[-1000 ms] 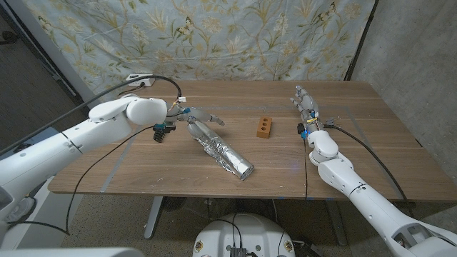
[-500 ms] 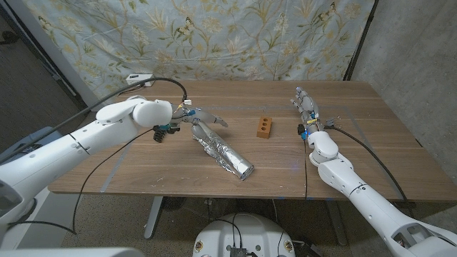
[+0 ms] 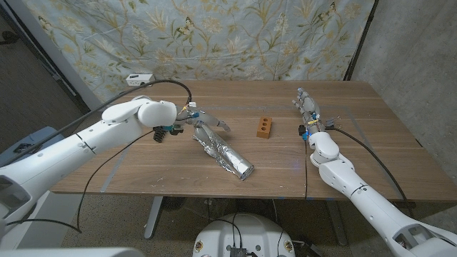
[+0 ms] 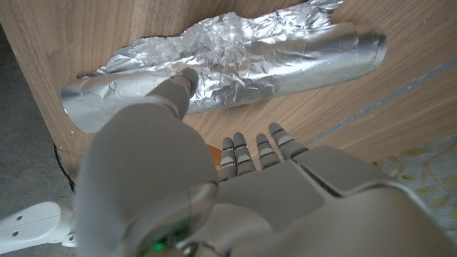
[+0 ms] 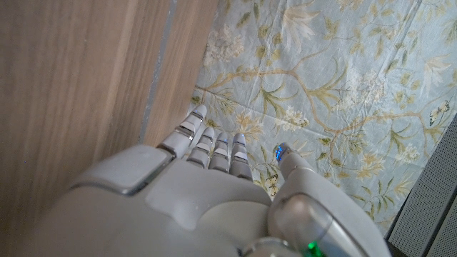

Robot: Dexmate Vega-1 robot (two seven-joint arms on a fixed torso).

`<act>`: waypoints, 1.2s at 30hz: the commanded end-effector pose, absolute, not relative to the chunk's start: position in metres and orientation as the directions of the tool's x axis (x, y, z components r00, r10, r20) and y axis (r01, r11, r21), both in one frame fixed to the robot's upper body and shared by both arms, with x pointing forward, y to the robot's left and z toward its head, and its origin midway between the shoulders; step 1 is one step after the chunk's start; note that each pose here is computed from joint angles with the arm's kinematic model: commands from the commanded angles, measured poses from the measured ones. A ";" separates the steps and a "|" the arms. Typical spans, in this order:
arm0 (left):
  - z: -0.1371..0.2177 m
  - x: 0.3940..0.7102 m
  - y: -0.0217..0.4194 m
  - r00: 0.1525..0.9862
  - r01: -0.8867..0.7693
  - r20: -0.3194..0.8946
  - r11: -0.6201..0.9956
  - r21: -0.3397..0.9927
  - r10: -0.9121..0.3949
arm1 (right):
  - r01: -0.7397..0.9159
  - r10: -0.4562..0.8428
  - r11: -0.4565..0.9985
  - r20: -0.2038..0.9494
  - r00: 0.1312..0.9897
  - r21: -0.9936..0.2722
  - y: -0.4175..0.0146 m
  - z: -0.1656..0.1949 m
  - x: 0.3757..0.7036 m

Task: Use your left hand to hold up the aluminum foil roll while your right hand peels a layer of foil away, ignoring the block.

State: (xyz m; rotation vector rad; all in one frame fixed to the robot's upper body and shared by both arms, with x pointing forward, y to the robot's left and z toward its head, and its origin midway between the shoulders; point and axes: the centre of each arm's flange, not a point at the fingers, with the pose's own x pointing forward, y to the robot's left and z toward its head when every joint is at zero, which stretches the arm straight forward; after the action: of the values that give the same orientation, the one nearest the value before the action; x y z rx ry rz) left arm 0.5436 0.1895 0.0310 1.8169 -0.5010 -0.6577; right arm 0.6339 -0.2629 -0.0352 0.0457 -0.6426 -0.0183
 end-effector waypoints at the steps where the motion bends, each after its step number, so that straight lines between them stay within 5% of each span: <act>1: 0.024 0.538 0.185 0.756 -0.026 -0.207 -0.344 0.938 -0.621 | 0.010 -0.035 0.999 0.591 0.806 0.046 -0.264 -0.038 0.634; 36: 0.003 0.544 0.190 0.780 -0.073 -0.194 -0.395 0.916 -0.594 | 0.006 -0.034 0.999 0.573 0.819 0.052 -0.255 -0.053 0.634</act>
State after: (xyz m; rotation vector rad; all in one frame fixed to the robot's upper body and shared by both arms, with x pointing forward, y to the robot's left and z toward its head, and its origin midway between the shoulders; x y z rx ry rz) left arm 0.5403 0.1860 0.0096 1.8906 -0.5077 -0.6586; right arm 0.6319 -0.2591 -0.0480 0.0482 -0.6213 -0.0258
